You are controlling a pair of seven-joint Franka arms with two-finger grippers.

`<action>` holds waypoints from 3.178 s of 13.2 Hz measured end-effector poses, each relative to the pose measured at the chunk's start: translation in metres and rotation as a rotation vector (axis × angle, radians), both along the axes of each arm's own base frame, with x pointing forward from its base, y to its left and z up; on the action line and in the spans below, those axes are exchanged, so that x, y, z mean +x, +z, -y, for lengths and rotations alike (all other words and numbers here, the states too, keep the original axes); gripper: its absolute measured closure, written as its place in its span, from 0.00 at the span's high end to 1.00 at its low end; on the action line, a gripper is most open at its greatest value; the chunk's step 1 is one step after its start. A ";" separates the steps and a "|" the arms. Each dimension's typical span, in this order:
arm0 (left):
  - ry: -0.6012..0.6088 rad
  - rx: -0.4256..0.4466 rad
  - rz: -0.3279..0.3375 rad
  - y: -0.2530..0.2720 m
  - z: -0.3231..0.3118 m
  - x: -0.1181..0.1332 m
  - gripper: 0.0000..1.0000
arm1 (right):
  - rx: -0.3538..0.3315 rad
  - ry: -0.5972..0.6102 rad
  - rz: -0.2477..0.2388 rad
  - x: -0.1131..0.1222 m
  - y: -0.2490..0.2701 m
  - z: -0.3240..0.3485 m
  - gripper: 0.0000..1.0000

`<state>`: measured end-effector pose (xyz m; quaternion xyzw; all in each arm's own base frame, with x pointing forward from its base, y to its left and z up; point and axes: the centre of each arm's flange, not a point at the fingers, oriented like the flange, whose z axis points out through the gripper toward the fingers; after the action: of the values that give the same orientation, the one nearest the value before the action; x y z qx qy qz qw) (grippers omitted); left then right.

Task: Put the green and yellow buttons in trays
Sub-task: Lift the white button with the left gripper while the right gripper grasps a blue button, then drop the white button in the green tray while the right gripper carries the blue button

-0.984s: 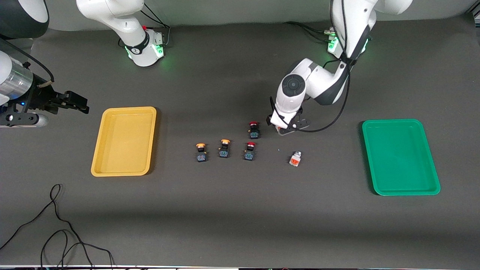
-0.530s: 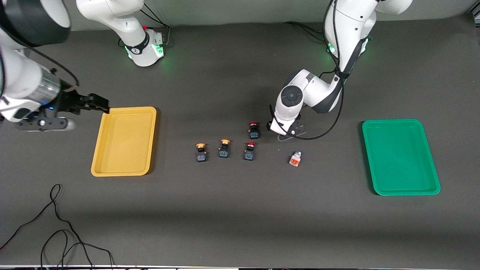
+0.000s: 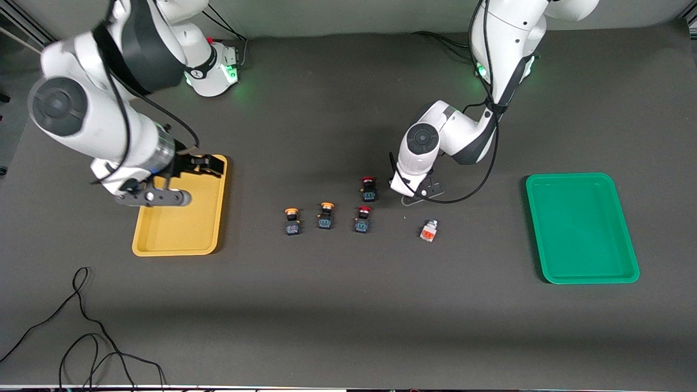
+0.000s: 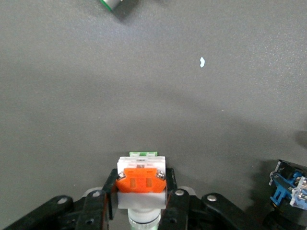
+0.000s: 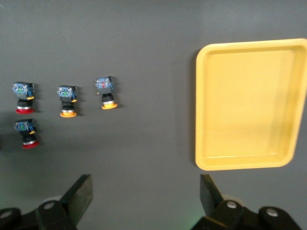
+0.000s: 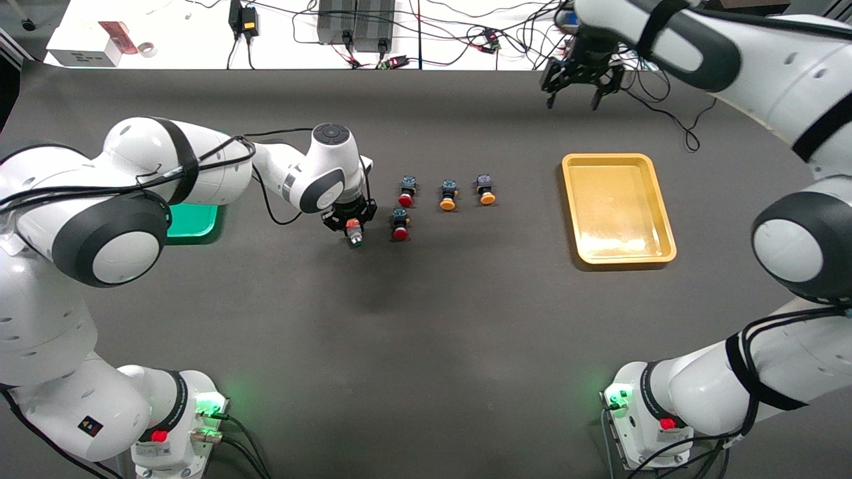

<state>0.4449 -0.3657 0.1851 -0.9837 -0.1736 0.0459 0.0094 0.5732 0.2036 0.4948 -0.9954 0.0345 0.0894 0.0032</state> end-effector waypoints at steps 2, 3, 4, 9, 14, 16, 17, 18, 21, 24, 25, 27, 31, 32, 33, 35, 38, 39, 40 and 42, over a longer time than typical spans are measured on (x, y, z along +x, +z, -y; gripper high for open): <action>0.004 -0.009 0.013 0.009 0.001 0.005 0.41 | 0.001 0.007 0.009 0.005 -0.036 -0.018 1.00; 0.009 -0.012 0.022 0.021 0.001 0.009 0.41 | -0.001 0.016 0.012 0.005 -0.059 -0.027 1.00; 0.021 -0.007 0.019 0.037 -0.004 0.015 0.41 | -0.004 0.025 0.011 0.004 -0.081 -0.036 1.00; 0.085 0.017 -0.058 0.206 -0.068 0.053 0.41 | -0.015 0.069 0.026 0.003 -0.183 -0.078 1.00; -0.075 -0.028 -0.135 0.292 -0.192 0.097 0.41 | -0.011 0.066 0.088 0.009 -0.263 -0.083 1.00; -0.149 -0.052 -0.147 0.287 -0.259 0.113 0.41 | -0.005 0.071 0.119 0.010 -0.285 -0.088 1.00; -0.188 -0.053 -0.148 0.284 -0.294 0.119 0.41 | -0.002 0.075 0.133 0.010 -0.294 -0.090 1.00; -0.218 -0.050 -0.151 0.281 -0.327 0.123 0.41 | 0.001 0.079 0.144 0.009 -0.302 -0.094 1.00; -0.261 -0.033 -0.149 0.264 -0.395 0.132 0.41 | 0.005 0.075 0.164 0.006 -0.318 -0.102 0.99; -0.288 0.009 -0.104 0.210 -0.406 0.149 0.41 | 0.006 0.066 0.176 0.003 -0.329 -0.108 0.81; -0.297 0.014 -0.093 0.187 -0.406 0.152 0.41 | 0.007 0.064 0.179 0.003 -0.328 -0.109 0.67; -0.292 0.010 -0.076 0.139 -0.415 0.157 0.41 | 0.013 0.061 0.189 0.006 -0.320 -0.111 0.41; -0.285 -0.001 -0.058 0.060 -0.429 0.166 0.41 | -0.004 0.058 0.129 0.013 -0.265 -0.110 0.41; -0.286 -0.004 -0.057 0.046 -0.430 0.167 0.41 | -0.009 0.048 0.103 0.014 -0.238 -0.105 0.41; -0.283 -0.008 -0.062 0.036 -0.431 0.166 0.41 | -0.008 0.026 0.066 0.015 -0.206 -0.096 0.41; -0.274 -0.012 -0.067 0.023 -0.437 0.165 0.41 | -0.001 -0.034 0.007 0.018 -0.139 -0.059 0.41; -0.264 -0.012 -0.060 0.019 -0.443 0.165 0.69 | 0.004 -0.082 -0.013 0.019 -0.062 0.023 0.41; -0.260 -0.012 -0.059 0.020 -0.446 0.165 0.81 | 0.011 -0.078 -0.011 0.020 -0.045 0.053 0.41; -0.256 -0.011 -0.057 0.021 -0.449 0.165 0.93 | 0.019 -0.071 -0.007 0.021 -0.033 0.083 0.41; -0.252 -0.004 -0.038 0.035 -0.453 0.171 0.99 | 0.033 -0.030 -0.009 0.022 -0.026 0.133 0.41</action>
<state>0.6159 0.0877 0.2204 -0.9967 -0.0482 0.0632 0.0164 0.5948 0.0703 0.4683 -0.9942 0.0479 0.0944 0.0206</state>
